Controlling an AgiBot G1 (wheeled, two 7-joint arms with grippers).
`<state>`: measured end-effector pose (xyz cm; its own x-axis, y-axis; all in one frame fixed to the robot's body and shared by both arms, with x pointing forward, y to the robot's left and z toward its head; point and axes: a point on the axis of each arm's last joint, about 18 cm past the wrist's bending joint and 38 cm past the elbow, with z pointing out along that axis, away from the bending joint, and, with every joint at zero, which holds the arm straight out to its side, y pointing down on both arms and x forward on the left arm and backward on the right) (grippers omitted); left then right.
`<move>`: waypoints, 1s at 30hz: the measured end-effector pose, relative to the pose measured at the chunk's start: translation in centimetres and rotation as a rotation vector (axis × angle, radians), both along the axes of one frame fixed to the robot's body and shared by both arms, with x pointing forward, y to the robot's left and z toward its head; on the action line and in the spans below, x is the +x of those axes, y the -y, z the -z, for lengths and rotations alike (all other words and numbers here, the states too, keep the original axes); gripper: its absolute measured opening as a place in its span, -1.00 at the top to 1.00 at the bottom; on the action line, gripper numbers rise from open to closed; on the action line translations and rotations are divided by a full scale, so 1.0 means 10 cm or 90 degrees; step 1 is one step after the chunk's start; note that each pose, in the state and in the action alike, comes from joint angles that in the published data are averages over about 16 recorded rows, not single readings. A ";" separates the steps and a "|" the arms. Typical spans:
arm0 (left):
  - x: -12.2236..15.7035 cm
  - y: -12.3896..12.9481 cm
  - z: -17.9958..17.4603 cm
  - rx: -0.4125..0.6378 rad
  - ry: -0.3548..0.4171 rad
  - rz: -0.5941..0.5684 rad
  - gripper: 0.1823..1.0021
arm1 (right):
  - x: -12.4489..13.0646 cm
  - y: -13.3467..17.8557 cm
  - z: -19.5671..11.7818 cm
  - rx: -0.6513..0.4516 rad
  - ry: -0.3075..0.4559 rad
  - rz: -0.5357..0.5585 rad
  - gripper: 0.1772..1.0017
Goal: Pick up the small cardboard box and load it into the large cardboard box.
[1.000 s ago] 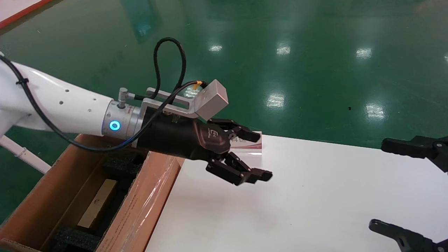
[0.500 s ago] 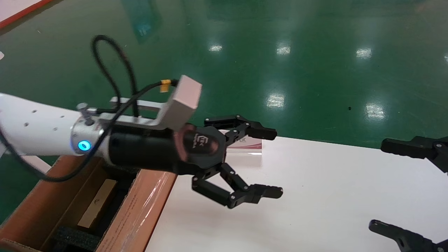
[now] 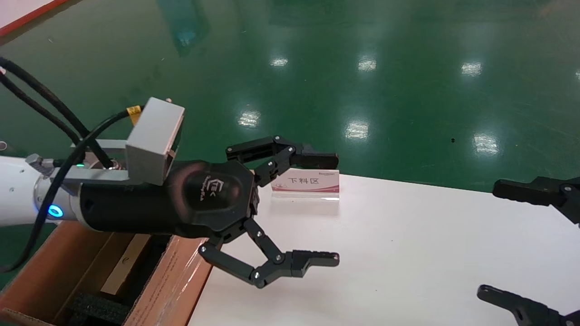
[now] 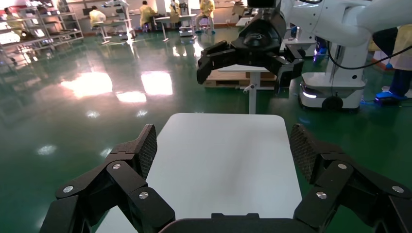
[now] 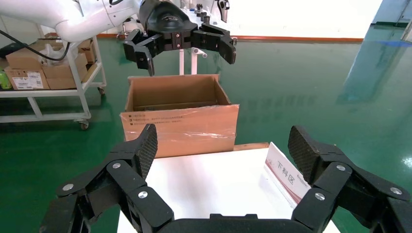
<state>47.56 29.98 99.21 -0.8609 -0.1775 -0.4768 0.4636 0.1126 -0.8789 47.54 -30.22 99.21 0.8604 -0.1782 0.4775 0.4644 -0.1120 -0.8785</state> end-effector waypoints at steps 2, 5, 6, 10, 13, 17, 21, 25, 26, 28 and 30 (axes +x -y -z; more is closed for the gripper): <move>0.00 0.00 0.00 0.000 0.001 0.000 -1.00 | 0.00 0.00 0.00 0.000 0.000 0.000 -1.00; 0.00 0.00 0.00 0.000 0.001 0.000 -1.00 | 0.00 0.00 0.00 0.000 0.000 0.000 -1.00; 0.00 0.00 0.00 0.000 0.001 0.000 -1.00 | 0.00 0.00 0.00 0.000 0.000 0.000 -1.00; 0.00 0.00 0.00 -0.001 0.001 0.000 -1.00 | 0.00 0.00 0.00 0.000 0.000 0.000 -1.00; -0.01 -0.01 0.00 -0.001 0.002 0.000 -1.00 | 0.00 0.00 0.00 0.000 0.000 0.000 -1.00; -0.01 -0.01 0.00 -0.002 0.002 0.000 -1.00 | 0.00 0.00 0.00 0.000 0.000 0.000 -1.00; -0.01 -0.01 0.00 -0.002 0.002 0.000 -1.00 | 0.00 0.00 0.00 0.000 0.000 0.000 -1.00; -0.01 -0.01 0.00 -0.002 0.002 0.001 -1.00 | 0.00 0.00 0.00 0.000 0.000 0.000 -1.00; -0.01 -0.01 0.00 -0.002 0.002 0.001 -1.00 | 0.00 0.00 0.00 0.000 0.000 0.000 -1.00; -0.01 -0.01 0.00 -0.002 0.002 0.001 -1.00 | 0.00 0.00 0.00 0.000 0.000 0.000 -1.00; -0.01 -0.01 0.00 -0.002 0.002 0.001 -1.00 | 0.00 0.00 0.00 0.000 0.000 0.000 -1.00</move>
<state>47.48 30.04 99.23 -0.8598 -0.1780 -0.4786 0.4660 0.1099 -0.8779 47.53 -30.22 99.22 0.8603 -0.1783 0.4775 0.4644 -0.1119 -0.8785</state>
